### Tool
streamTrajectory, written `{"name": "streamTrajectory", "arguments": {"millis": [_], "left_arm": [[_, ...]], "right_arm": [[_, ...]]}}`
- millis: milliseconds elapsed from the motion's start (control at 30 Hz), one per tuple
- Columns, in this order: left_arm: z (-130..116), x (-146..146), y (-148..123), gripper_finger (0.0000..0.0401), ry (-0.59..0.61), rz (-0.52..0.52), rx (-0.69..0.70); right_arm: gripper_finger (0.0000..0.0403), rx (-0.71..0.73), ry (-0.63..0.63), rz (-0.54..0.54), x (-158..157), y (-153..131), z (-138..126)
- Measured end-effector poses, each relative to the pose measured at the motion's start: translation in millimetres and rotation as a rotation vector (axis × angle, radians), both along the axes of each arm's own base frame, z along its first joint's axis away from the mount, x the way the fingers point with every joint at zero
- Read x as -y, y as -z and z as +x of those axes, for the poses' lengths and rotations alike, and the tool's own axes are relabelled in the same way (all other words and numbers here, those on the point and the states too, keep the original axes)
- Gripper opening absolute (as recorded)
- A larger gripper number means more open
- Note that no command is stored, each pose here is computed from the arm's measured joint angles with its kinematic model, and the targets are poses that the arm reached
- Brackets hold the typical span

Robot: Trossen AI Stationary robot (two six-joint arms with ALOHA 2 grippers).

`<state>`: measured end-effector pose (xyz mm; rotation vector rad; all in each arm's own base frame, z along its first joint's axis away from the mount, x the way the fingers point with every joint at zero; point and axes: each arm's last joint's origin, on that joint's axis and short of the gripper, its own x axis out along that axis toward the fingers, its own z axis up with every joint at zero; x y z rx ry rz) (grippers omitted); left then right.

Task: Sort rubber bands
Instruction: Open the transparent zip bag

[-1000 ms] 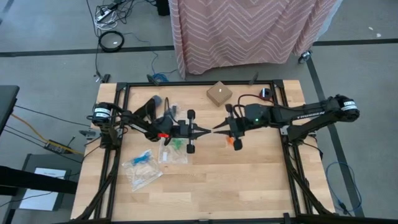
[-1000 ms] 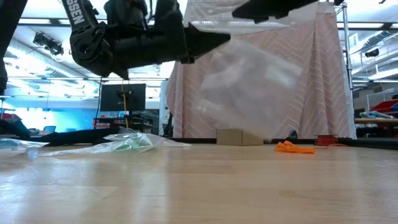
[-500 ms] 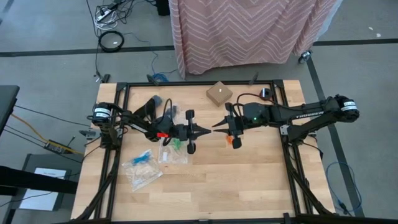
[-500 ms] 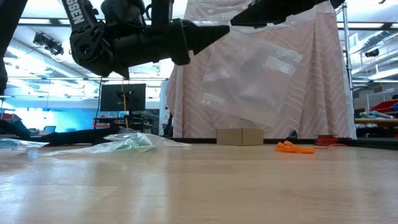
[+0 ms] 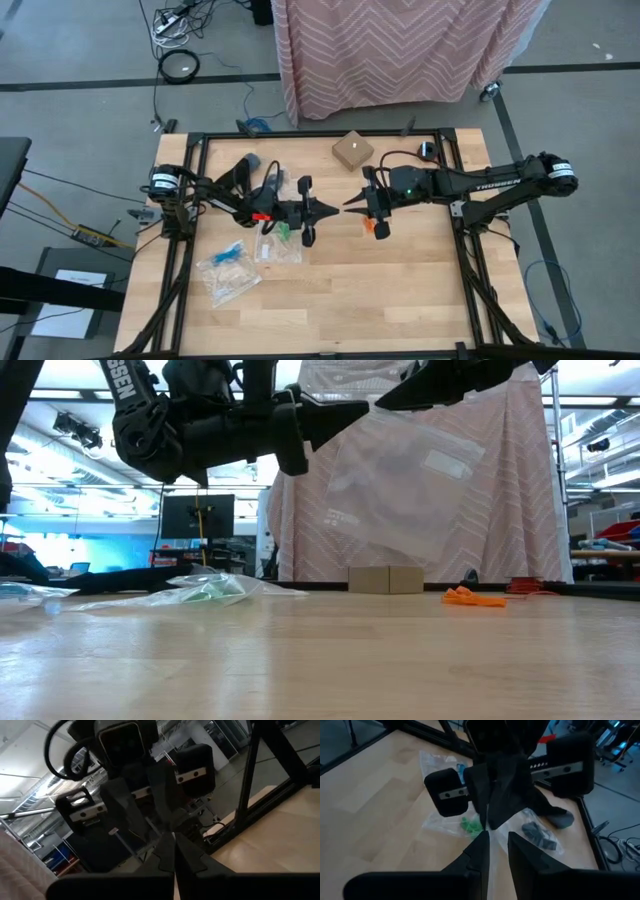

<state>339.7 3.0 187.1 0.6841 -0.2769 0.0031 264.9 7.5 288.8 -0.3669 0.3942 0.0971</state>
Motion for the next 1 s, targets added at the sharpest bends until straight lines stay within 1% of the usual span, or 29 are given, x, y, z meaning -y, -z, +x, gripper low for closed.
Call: {"name": "streamTrajectory", "arguments": {"millis": [100,400,633,833,1000], "left_arm": [[0.1,0.0,0.5,0.0003,0.002,0.0,-0.005],[0.1,0.0,0.6,0.0003,0.002,-0.001,-0.006],[1.0,-2.1,4.0,0.0003,-0.045,-0.013,-0.041],[0.9,-2.0,3.9,0.0003,-0.048,-0.014,-0.04],[0.9,-2.1,3.8,0.0004,-0.05,-0.015,-0.04]], "right_arm": [[0.0058,-0.005,0.005,-0.011,2.7,0.4,-0.1],[0.0058,-0.025,0.04,0.003,10.4,2.2,-0.9],[0.0057,-0.011,-0.018,0.027,5.8,0.1,-1.4],[0.0055,-0.066,0.003,0.039,6.7,4.9,-3.6],[0.0055,-0.081,0.029,0.038,9.6,6.2,-4.3]]}}
